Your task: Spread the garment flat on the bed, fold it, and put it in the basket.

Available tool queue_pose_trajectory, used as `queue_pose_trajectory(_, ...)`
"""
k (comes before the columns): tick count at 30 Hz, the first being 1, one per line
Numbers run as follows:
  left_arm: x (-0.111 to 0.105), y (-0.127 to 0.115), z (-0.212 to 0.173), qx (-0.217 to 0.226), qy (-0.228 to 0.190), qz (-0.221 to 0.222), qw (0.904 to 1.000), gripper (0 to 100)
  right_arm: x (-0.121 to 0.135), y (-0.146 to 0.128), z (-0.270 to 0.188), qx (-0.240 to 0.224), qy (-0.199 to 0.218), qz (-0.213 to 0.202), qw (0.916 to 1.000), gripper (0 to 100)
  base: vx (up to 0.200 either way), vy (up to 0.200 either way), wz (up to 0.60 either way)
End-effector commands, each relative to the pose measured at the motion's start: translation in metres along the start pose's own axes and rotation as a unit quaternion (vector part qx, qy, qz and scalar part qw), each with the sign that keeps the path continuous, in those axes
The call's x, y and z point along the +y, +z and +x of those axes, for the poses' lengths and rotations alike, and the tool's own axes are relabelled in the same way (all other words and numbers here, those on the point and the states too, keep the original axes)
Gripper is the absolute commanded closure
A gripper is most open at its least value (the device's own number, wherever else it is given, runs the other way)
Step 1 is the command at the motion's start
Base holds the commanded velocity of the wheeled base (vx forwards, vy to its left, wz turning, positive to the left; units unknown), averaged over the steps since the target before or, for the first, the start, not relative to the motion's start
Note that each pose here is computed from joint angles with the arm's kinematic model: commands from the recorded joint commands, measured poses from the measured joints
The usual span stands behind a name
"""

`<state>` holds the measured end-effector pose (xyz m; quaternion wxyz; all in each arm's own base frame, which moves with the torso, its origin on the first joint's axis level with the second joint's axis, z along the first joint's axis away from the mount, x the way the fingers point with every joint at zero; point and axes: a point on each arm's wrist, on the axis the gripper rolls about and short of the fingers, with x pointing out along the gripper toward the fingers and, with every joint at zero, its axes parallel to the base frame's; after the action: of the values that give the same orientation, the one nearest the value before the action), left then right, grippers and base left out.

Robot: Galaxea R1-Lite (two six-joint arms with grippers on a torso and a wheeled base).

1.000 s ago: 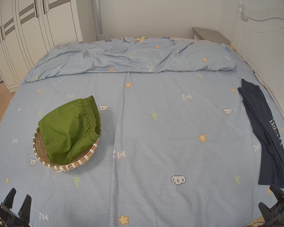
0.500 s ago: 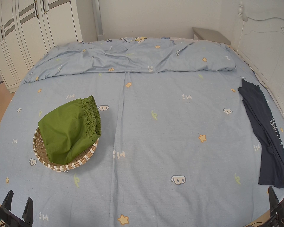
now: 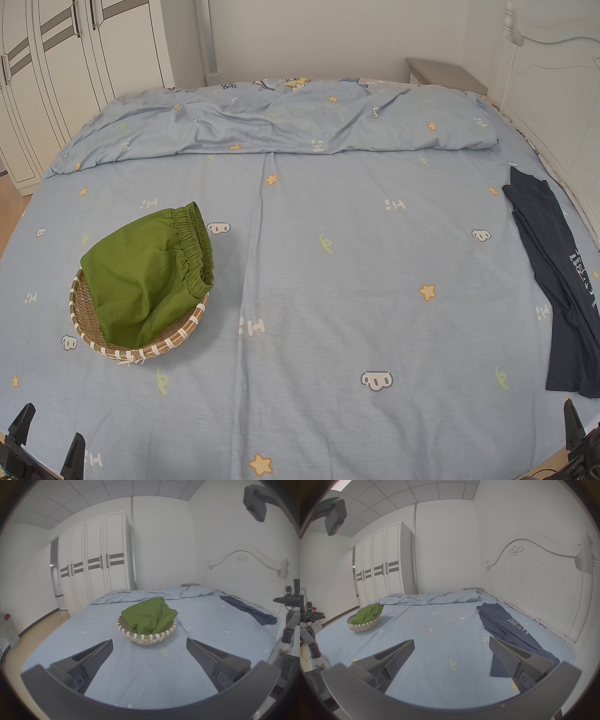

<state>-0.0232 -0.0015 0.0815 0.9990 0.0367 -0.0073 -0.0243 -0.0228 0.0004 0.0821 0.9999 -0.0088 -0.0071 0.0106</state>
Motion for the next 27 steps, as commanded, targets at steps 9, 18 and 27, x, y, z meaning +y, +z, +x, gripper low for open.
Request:
queue_pose_trajectory(9, 0.0002, -0.0059, 0.0001, 0.007, 0.007, -0.024, 0.9997, 0, 0.0002, -0.0053, 0.0007, 0.006, 0.001, 0.000, 1.0000, 0, 0.000, 0.000, 0.00)
queue_pose_trajectory(18, 0.0002, -0.0059, 0.0001, 0.007, 0.007, -0.024, 0.9997, 0, 0.0001, -0.0052, 0.0007, 0.006, -0.001, 0.001, 1.0000, 0, 0.000, 0.000, 0.00)
queue_pose_trajectory(27, 0.0002, -0.0059, 0.0001, 0.007, 0.007, -0.024, 0.9997, 0, 0.0001, -0.0052, 0.0007, 0.006, -0.001, 0.001, 1.0000, 0, 0.000, 0.000, 0.00)
